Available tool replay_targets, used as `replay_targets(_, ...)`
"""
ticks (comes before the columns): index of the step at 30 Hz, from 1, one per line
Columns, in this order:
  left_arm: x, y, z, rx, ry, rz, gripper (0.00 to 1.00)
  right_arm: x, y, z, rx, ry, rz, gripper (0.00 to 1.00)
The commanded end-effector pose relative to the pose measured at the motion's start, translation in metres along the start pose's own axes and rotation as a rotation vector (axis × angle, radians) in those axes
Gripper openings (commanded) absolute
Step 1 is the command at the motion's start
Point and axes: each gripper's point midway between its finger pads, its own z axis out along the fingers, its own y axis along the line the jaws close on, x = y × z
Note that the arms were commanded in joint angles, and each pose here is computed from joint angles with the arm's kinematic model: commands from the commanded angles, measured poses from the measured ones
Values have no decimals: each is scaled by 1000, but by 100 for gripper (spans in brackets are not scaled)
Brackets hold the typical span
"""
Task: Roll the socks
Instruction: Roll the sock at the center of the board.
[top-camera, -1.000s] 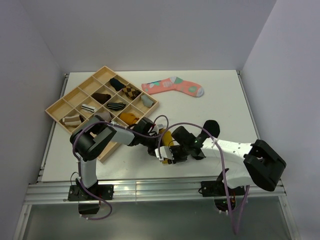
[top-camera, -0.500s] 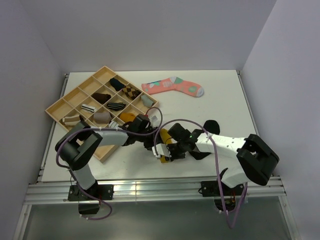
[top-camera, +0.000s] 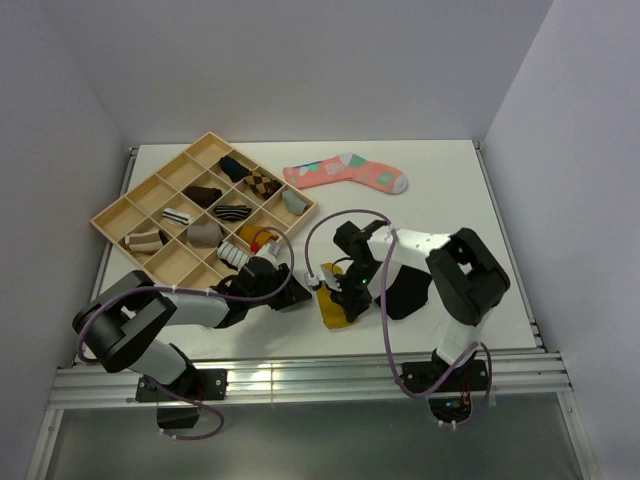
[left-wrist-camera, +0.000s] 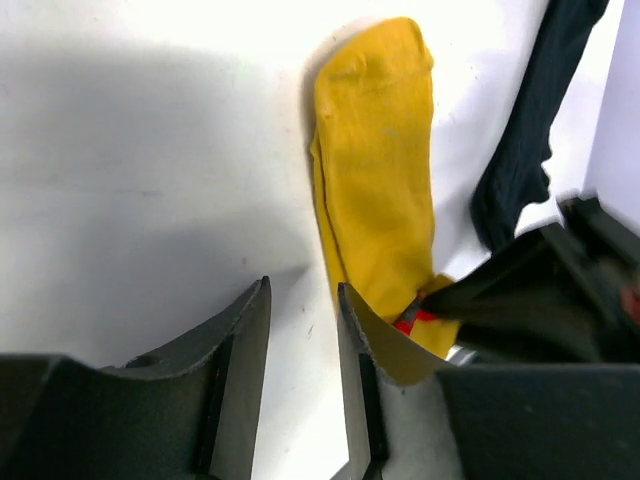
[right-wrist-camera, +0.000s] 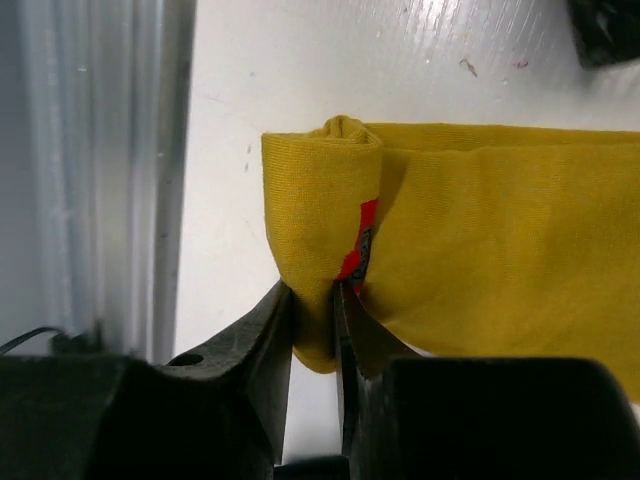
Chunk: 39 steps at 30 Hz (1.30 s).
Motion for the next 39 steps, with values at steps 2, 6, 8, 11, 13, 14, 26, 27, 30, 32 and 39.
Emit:
replay_targets(2,-23,-30,-11,87,-211,151,40,7,20,-15,-213,21,156,17)
replay_targets(6,-14,-40,-20,146,-250,277,40,11,13,-18,-296,35,250,17)
replay_targets(8,-7,-51,-24,183,-253,357,39,14,8,-15,-321,45,294,17)
replay_targets(11,2,-65,-26,226,-251,448,41,15,3,-11,-335,59,337,17)
replay_targets(13,15,-73,-25,263,-208,495,42,17,1,-9,-340,68,363,17)
replay_targets(14,16,-80,-24,282,-201,526,43,15,0,-9,-338,68,361,17)
replay_targets(26,47,-105,6,378,-99,641,52,20,-8,-4,-324,90,403,17)
replay_targets(27,49,-103,9,377,-90,644,52,20,-8,-4,-324,89,406,17)
replay_targets(30,56,-100,16,383,-68,642,52,20,-9,-4,-319,91,407,17)
replay_targets(32,60,-97,19,382,-48,638,51,20,-10,-4,-315,89,411,17)
replay_targets(39,72,-91,11,418,-5,626,53,21,-14,-1,-302,90,429,17)
